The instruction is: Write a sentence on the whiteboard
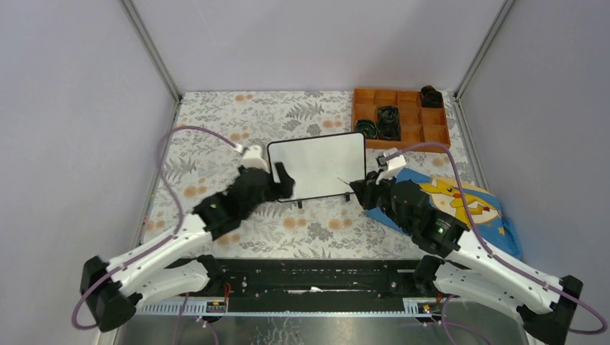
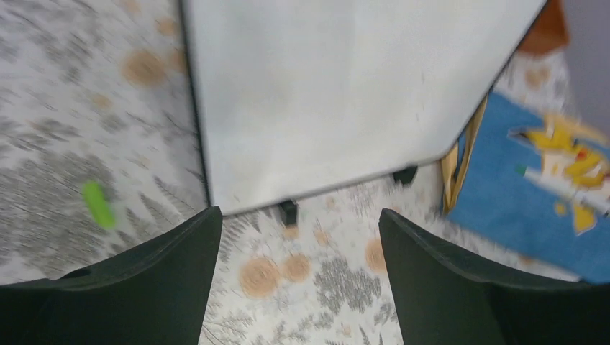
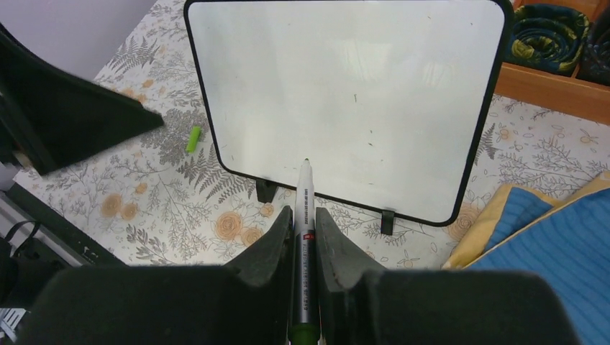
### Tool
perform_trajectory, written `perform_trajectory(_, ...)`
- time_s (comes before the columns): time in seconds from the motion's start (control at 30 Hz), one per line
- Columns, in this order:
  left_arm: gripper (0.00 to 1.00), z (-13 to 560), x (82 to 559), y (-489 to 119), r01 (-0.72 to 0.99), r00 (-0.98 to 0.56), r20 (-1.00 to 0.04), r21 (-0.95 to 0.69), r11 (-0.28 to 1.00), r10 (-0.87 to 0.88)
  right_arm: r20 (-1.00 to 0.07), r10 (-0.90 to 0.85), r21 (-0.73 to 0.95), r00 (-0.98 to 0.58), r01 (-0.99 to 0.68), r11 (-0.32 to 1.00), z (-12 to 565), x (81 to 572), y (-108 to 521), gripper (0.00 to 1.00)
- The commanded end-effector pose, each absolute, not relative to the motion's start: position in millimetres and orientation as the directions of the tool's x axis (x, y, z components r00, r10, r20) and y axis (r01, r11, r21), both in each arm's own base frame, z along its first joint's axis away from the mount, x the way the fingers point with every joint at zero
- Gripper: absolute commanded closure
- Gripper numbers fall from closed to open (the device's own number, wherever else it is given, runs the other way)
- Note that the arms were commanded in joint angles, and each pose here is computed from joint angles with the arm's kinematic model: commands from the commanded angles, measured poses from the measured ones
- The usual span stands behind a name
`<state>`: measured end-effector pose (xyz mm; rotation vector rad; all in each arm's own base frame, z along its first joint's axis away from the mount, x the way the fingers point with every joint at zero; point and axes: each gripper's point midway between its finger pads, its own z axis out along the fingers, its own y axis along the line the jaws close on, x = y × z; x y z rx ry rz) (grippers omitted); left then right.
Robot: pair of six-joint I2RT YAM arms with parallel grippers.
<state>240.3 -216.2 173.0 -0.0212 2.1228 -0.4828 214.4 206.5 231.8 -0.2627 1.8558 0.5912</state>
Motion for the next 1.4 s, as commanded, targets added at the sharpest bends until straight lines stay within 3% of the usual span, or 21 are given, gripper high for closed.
perform_trajectory(0.0, 0.13, 204, 257, -172, 0.202, -0.51, -0.827, -0.381, 0.902, -0.236, -0.954, 0.158, 0.27, -0.255, -0.501, 0.822, 282, 225, 224, 1.0)
perform_trajectory(0.17, 0.11, 245, 270, -148, 0.259, -0.456, -0.823, -0.488, 0.834, -0.34, -0.964, 0.147, 0.242, -0.222, -0.506, 0.828, 294, 232, 249, 1.0)
perform_trajectory(0.63, 0.1, 273, 287, -166, 0.471, -0.426, -0.761, -0.648, 0.598, -0.49, -0.985, 0.116, 0.153, -0.126, -0.343, 0.927, 294, 257, 273, 1.0)
perform_trajectory(0.8, 0.09, 266, 307, -137, 0.306, -0.302, -0.672, -0.74, 0.599, -0.676, -0.983, 0.097, 0.15, -0.155, -0.382, 0.912, 283, 253, 282, 1.0)
perform_trajectory(1.07, 0.08, 243, 324, -120, 0.236, -0.246, -0.74, -0.672, 0.702, -0.625, -0.978, 0.107, 0.172, -0.178, -0.406, 0.897, 271, 246, 280, 1.0)
perform_trajectory(1.37, 0.08, 245, 329, -131, 0.386, -0.327, -0.77, -0.638, 0.666, -0.548, -0.972, 0.119, 0.195, -0.202, -0.416, 0.888, 266, 241, 279, 1.0)
